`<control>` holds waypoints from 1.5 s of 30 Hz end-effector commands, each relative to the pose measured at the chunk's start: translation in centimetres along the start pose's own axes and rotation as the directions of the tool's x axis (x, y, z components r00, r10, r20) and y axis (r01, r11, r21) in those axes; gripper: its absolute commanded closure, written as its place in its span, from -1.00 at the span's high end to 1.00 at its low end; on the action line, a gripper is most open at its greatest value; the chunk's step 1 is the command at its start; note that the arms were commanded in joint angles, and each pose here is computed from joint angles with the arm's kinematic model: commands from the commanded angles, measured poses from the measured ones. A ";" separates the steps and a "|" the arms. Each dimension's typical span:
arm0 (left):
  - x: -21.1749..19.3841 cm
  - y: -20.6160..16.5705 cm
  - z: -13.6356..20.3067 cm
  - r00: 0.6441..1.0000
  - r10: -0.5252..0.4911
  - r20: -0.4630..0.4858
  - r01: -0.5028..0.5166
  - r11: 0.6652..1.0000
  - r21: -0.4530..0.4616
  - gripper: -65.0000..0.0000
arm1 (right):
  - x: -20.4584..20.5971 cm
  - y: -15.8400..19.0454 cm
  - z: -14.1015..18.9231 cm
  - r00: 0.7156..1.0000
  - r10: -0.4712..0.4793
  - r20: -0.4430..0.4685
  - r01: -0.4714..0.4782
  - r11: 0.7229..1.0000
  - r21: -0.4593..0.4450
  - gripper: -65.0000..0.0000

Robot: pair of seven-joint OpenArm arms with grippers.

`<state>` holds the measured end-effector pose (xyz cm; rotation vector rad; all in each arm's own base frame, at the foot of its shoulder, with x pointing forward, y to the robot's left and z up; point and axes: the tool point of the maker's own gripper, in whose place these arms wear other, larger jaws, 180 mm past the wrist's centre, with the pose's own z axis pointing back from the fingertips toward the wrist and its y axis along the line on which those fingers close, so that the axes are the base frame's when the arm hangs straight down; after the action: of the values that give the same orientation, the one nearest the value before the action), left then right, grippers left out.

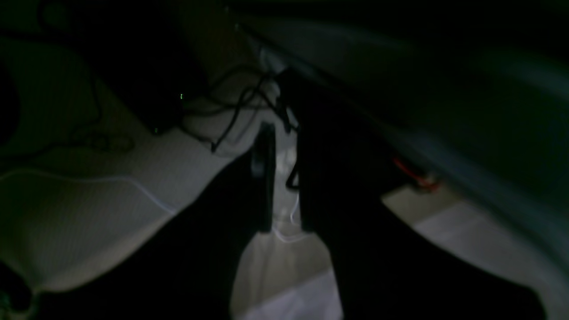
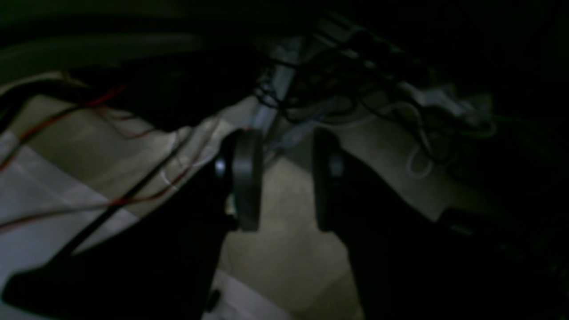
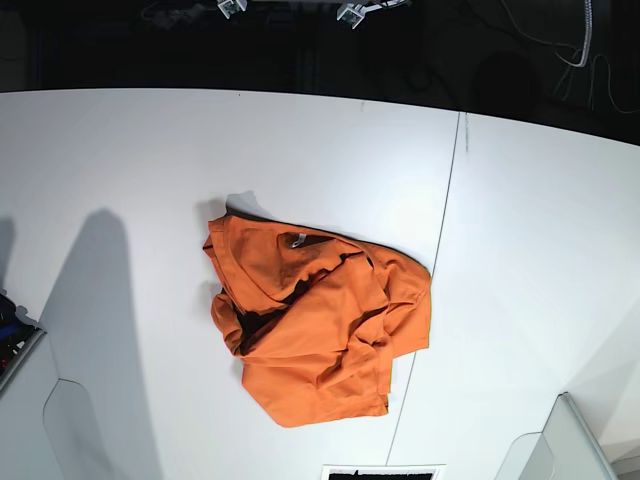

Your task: Layout the t-shirt on the table in an organized manner, then fold the t-shirt properly

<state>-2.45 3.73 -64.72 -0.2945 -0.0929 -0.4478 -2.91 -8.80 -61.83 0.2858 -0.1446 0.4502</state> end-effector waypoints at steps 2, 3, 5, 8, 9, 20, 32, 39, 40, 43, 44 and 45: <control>-0.2 -0.3 0.6 0.999 0.022 0.037 -0.022 1.000 -0.011 -0.63 | 0.6 0.0 1.5 0.998 0.013 0.062 -0.014 1.000 0.017 -0.41; -0.2 -0.2 0.9 0.998 0.027 0.054 -0.026 1.000 -0.009 -0.63 | 0.9 -0.1 2.2 0.996 0.009 0.086 -0.010 1.000 0.016 -0.41; -0.3 0.0 1.7 0.996 0.020 0.084 -0.020 1.000 -0.006 -0.63 | 1.2 -0.4 3.6 0.992 0.005 0.127 -0.006 1.000 0.009 -0.41; -0.5 0.3 3.2 0.992 -0.001 0.128 0.001 1.000 0.001 -0.63 | 1.9 -0.4 5.8 0.983 0.040 0.177 -0.040 0.999 -0.004 -0.41; -0.5 0.3 3.7 0.990 -0.008 0.144 0.008 1.000 0.003 -0.63 | 2.2 -0.3 6.5 0.980 0.056 0.192 -0.056 0.998 -0.007 -0.41; 3.5 -0.7 12.3 0.925 -0.021 0.379 0.048 0.997 -0.061 -0.63 | 8.1 0.9 14.1 0.895 0.231 0.382 -0.226 0.972 -0.060 -0.41; 9.5 4.3 24.6 0.790 -0.119 0.602 0.050 0.990 0.130 -0.63 | 17.9 2.1 20.6 0.723 0.281 0.631 -0.274 0.955 -0.111 -0.41; 10.7 6.9 27.9 0.760 -0.188 0.623 0.077 0.977 0.201 -0.63 | 25.0 0.1 22.7 0.588 0.358 0.726 -0.289 0.931 -0.224 -0.41; 10.9 7.3 28.1 0.756 -0.202 0.623 0.085 0.973 0.212 -0.63 | 26.2 -0.4 23.0 0.571 0.369 0.734 -0.288 0.926 -0.243 -0.41; 12.0 8.3 28.5 0.744 -0.245 0.622 0.115 0.963 0.242 -0.63 | 29.4 -1.5 23.5 0.531 0.403 0.745 -0.288 0.913 -0.288 -0.41; 12.1 8.6 28.4 0.751 -0.254 0.609 0.121 0.960 0.251 -0.63 | 30.4 -1.8 23.4 0.526 0.409 0.746 -0.287 0.911 -0.297 -0.41; 12.1 9.0 28.2 0.766 -0.259 0.589 0.125 0.958 0.258 -0.63 | 31.3 -2.1 23.1 0.524 0.410 0.746 -0.284 0.910 -0.301 -0.41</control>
<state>11.56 15.11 -38.98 -0.2086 -0.8041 -0.5240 24.06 -5.11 -34.96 0.2893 -1.1279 0.6868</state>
